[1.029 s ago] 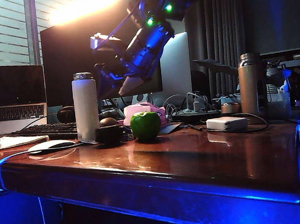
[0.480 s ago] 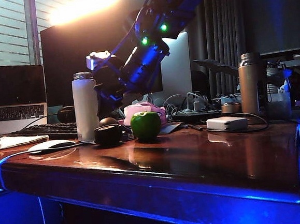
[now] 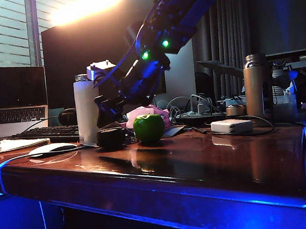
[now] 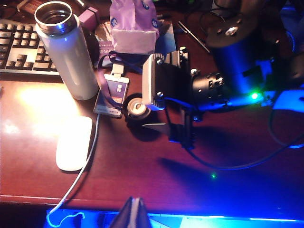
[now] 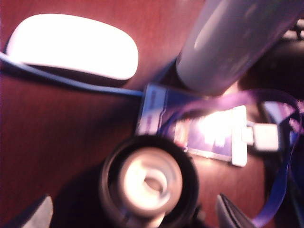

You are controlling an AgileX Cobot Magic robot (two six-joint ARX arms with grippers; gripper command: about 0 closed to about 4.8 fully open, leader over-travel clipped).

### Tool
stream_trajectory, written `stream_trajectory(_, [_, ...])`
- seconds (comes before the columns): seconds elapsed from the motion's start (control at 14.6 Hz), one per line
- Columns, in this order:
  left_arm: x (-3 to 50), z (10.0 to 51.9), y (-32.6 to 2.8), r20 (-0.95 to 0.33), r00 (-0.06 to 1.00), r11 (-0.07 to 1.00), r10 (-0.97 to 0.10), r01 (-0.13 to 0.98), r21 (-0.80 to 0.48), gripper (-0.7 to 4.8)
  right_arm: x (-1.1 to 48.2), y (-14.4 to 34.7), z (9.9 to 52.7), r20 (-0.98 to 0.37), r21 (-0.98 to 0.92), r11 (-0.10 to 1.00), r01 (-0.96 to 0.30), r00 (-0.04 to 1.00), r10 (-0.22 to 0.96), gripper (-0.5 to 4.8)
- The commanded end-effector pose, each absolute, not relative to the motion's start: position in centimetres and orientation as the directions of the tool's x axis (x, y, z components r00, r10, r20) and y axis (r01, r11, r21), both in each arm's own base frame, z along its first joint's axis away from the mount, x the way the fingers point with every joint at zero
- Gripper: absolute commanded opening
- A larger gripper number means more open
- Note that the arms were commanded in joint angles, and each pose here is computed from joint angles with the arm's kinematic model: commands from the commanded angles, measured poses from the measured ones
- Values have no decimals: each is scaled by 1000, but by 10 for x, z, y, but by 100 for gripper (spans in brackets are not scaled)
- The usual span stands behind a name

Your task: Stack the black thermos bottle cap from the table onto the green apple.

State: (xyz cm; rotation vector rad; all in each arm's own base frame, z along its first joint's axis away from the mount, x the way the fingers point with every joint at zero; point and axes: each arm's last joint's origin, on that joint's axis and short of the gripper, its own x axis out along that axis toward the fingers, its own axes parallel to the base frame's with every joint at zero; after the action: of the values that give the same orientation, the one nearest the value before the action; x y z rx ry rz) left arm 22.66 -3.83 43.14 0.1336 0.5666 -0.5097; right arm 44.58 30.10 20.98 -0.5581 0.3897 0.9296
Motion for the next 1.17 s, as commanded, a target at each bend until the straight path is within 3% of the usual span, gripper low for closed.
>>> stream_trajectory(0.07, [225,433,-38,-540,727,868,-425,497,-14,-4,448,307,207,-500,-304,475,-826,563,658,479])
stream_trajectory(1.17, [224,431,-38,-562,711,868,-423,496,-25,-4,457,312,180,-482,-323,496,-806,591,647,479])
